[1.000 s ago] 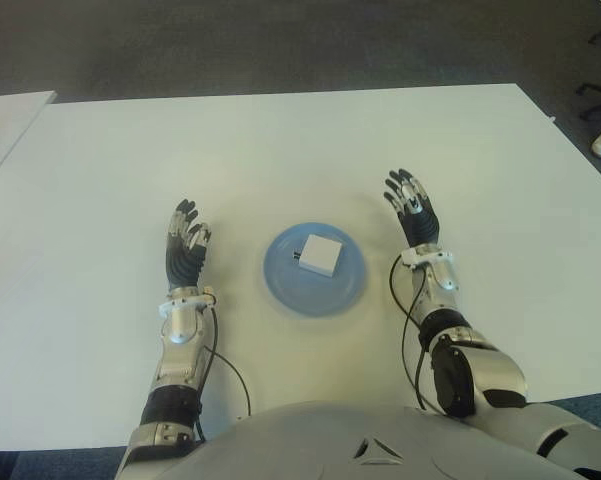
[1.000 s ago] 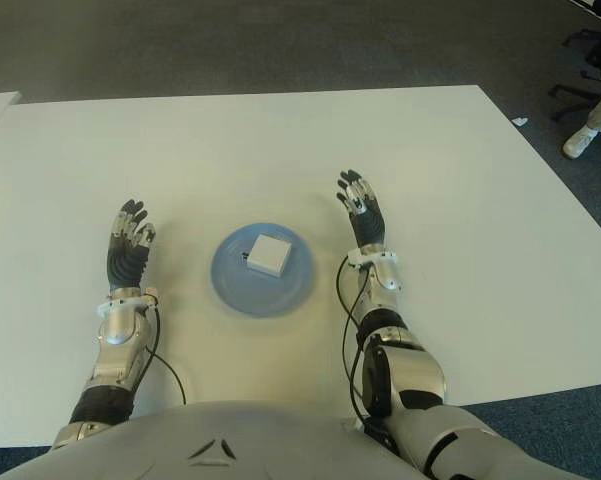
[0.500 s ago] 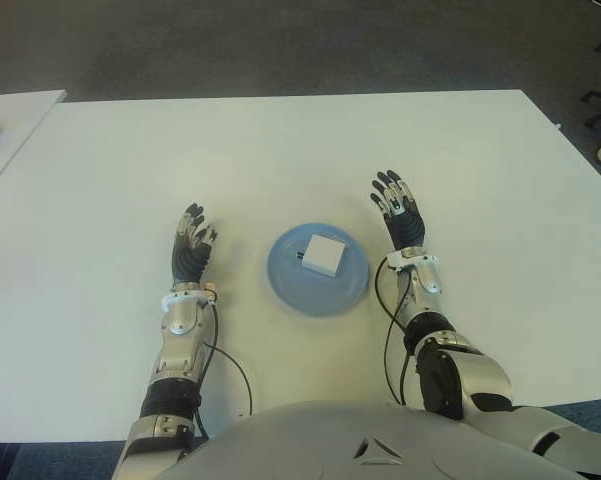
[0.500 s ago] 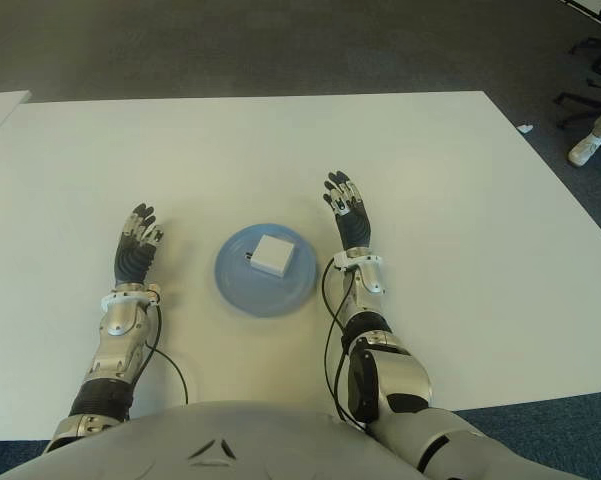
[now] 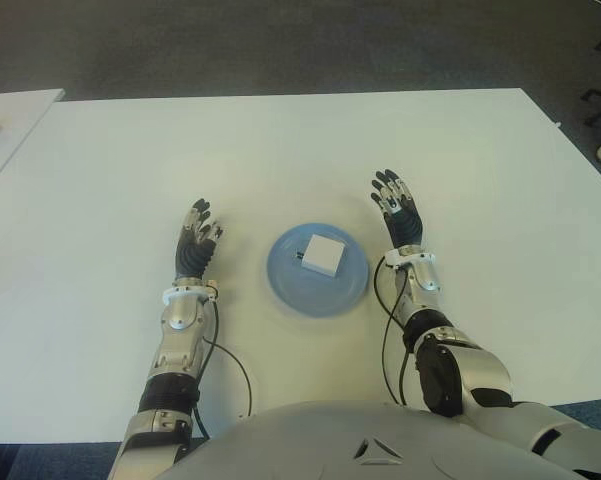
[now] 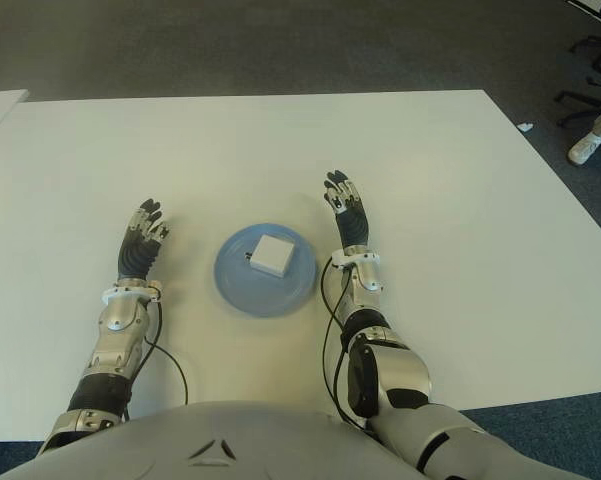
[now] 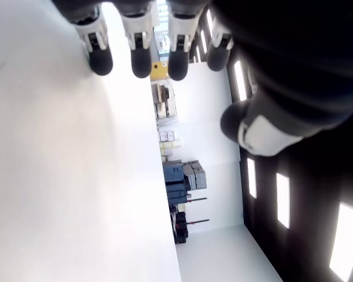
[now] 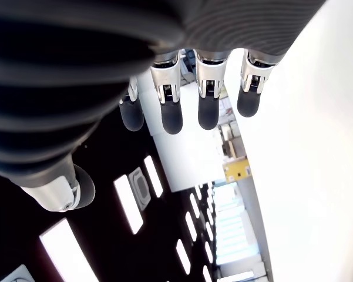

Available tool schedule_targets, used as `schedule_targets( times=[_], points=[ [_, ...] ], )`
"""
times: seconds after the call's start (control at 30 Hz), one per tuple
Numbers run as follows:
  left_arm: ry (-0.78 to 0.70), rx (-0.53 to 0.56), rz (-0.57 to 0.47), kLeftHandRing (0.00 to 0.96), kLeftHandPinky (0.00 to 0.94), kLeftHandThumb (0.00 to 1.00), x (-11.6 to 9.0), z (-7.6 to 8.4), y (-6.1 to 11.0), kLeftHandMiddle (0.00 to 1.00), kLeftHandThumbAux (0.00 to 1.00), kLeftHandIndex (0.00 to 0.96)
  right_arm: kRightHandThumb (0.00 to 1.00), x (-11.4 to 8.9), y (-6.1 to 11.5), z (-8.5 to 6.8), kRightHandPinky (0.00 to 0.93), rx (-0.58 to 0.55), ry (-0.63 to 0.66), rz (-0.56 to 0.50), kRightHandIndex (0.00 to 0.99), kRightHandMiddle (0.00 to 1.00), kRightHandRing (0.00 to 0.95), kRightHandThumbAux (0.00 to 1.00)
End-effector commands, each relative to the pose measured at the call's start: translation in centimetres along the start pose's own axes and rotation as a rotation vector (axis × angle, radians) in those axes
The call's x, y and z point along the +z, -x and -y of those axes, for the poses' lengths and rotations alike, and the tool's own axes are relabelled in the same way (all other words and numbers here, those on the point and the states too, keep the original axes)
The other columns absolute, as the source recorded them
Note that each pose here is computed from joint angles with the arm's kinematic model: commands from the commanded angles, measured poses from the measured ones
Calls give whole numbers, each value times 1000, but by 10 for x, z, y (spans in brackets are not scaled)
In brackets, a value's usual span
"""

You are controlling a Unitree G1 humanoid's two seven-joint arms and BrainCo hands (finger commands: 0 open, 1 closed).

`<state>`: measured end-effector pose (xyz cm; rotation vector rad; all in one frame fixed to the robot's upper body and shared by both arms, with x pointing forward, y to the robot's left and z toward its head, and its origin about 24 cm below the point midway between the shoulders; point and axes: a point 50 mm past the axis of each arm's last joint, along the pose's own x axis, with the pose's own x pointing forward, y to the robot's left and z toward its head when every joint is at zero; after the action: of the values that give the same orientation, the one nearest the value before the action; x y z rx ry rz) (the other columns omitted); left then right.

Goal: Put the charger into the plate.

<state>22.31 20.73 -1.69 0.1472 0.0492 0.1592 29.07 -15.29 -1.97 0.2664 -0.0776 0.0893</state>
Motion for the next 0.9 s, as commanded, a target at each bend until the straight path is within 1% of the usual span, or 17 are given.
schedule_targets(
  times=[0.03,0.23,0.43,0.57,0.7,0.9],
  points=[
    [-17,-38,6,92,99,192,1,1,0,102,606,75,246,-26,28,5,80,-49,-26,-111,127,150,98,491],
    [-6,-46,0,98,104,184,0,2,0,105,612,75,257,-26,28,7,83,-45,-8,-115,125,151,97,484],
    [7,-55,17,95,103,177,1,9,4,99,607,70,258,-25,29,10,85,-51,7,-118,124,158,101,482],
    [35,-66,30,92,105,186,-1,19,15,94,601,72,261,-24,30,14,92,-54,13,-119,125,163,104,482],
    [51,-73,42,94,112,211,0,23,21,96,587,80,267,-24,30,16,97,-56,10,-118,127,169,110,481],
    [76,-89,60,97,116,232,2,34,38,101,569,88,268,-22,31,20,82,-71,11,-107,124,173,110,474]
  ],
)
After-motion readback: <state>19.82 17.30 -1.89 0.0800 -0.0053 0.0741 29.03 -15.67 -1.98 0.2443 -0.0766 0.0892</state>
